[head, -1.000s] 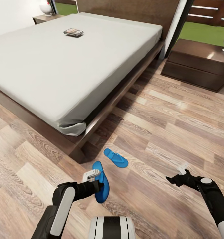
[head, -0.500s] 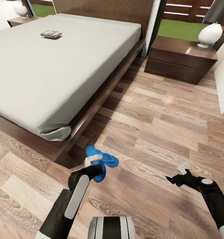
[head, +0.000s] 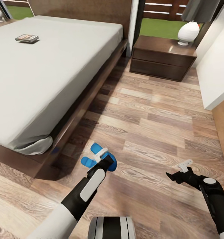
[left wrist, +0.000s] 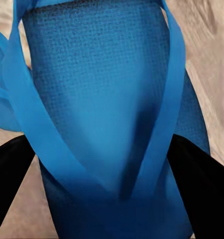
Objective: In the bedroom, move the book from the bed onto either nightstand, and place the two sandals side by side next to the bed.
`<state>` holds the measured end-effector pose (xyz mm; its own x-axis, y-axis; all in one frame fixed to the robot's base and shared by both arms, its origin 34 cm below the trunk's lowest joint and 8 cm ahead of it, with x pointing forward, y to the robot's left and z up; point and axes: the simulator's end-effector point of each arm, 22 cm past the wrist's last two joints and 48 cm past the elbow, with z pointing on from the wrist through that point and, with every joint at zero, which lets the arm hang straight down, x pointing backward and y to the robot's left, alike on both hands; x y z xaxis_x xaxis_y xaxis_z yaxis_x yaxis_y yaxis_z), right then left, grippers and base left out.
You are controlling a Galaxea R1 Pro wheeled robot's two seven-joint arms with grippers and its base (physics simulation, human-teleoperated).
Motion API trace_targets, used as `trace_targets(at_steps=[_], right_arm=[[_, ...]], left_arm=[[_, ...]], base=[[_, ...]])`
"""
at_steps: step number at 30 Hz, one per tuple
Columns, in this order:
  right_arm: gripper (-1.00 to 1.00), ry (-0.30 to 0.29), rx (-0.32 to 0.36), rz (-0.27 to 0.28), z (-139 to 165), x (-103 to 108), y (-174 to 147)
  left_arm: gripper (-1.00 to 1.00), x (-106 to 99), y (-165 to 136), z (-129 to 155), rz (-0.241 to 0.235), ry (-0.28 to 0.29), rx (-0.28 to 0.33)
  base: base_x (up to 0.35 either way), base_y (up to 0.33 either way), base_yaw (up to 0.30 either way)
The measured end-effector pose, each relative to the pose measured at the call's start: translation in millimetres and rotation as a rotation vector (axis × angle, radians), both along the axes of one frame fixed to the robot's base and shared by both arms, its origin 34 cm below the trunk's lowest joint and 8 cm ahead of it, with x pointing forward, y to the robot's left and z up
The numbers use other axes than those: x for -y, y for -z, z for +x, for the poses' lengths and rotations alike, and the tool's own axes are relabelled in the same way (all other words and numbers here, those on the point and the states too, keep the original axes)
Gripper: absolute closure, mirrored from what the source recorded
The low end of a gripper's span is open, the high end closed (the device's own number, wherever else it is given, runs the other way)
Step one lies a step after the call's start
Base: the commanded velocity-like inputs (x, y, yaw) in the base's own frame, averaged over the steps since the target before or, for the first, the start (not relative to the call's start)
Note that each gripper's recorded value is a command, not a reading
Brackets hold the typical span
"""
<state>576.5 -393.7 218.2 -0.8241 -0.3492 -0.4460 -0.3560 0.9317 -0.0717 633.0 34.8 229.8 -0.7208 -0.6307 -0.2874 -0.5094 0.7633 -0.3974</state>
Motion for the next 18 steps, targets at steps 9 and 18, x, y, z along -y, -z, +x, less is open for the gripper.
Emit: trace_targets(at_steps=[9,18], right_arm=[[-1.00,-0.008,-0.011,0.018,-17.4,-14.9,5.2],[-1.00,-0.021,-0.037,0.017,-40.0,-19.9,10.1]], left_arm=[[1.00,-13.8,2.5,6.1,-0.012,-0.127,0.023],[1.00,-82.8,42.5,-24.6,0.132,-0.347,-0.059]], base=[[0.263,-0.225,-0.009],[0.203,-0.132,0.000]])
